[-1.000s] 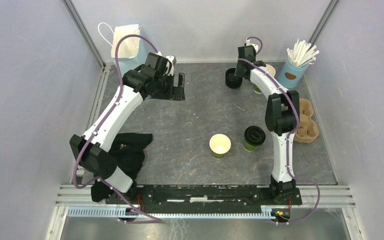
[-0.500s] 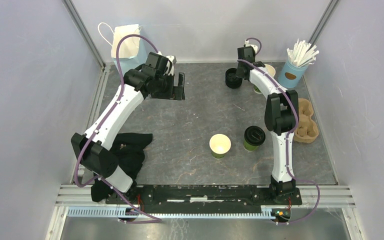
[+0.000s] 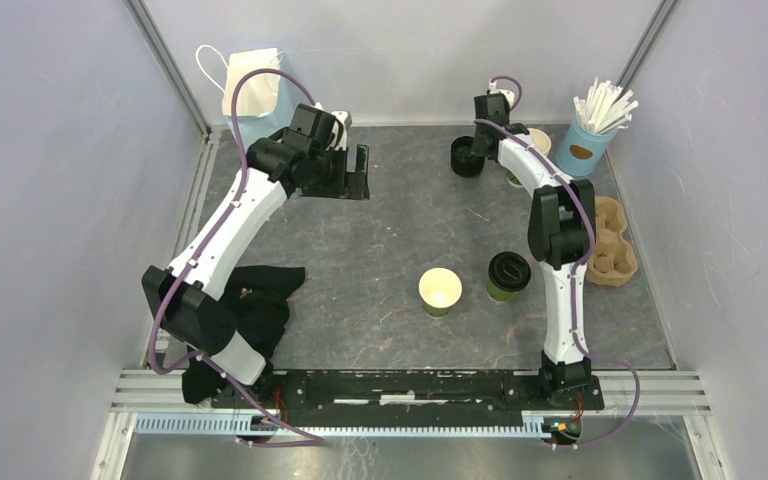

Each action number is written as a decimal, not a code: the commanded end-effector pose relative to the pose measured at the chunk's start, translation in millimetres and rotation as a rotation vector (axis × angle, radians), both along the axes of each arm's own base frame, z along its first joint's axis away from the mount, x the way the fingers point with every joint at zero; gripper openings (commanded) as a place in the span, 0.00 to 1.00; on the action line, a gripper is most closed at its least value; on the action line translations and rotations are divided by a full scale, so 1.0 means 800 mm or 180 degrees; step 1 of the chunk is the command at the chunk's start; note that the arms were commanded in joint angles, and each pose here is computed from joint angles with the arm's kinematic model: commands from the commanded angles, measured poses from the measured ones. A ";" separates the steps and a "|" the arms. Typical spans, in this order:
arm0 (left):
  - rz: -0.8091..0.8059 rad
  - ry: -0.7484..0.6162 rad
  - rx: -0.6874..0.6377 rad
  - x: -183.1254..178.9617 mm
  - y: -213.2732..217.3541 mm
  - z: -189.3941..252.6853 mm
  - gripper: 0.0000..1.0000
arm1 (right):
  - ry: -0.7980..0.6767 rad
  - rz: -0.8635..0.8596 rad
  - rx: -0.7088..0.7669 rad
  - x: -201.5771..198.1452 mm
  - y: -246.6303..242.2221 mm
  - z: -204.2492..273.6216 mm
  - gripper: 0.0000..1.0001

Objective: Pack the takeout coffee

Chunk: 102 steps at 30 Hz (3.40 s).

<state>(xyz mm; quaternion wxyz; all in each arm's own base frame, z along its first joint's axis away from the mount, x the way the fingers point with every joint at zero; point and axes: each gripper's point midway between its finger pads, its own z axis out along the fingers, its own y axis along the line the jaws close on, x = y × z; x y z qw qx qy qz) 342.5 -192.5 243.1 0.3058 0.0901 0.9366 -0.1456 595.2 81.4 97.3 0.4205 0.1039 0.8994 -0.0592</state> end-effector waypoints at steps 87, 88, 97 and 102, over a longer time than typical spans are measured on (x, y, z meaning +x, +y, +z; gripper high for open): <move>-0.0150 -0.0134 -0.0075 0.003 -0.003 0.017 1.00 | -0.0294 0.1511 -0.0052 0.027 0.085 0.037 0.47; -0.0143 -0.0137 -0.0076 0.004 -0.002 0.017 1.00 | -0.0288 0.1532 -0.0040 0.026 0.088 0.034 0.46; -0.0118 -0.0143 -0.0072 0.005 0.001 0.018 1.00 | -0.0222 0.1519 -0.0063 0.024 0.093 0.020 0.37; -0.0117 -0.0144 -0.0074 0.005 0.001 0.018 1.00 | -0.0225 0.1468 -0.0071 0.026 0.090 0.019 0.32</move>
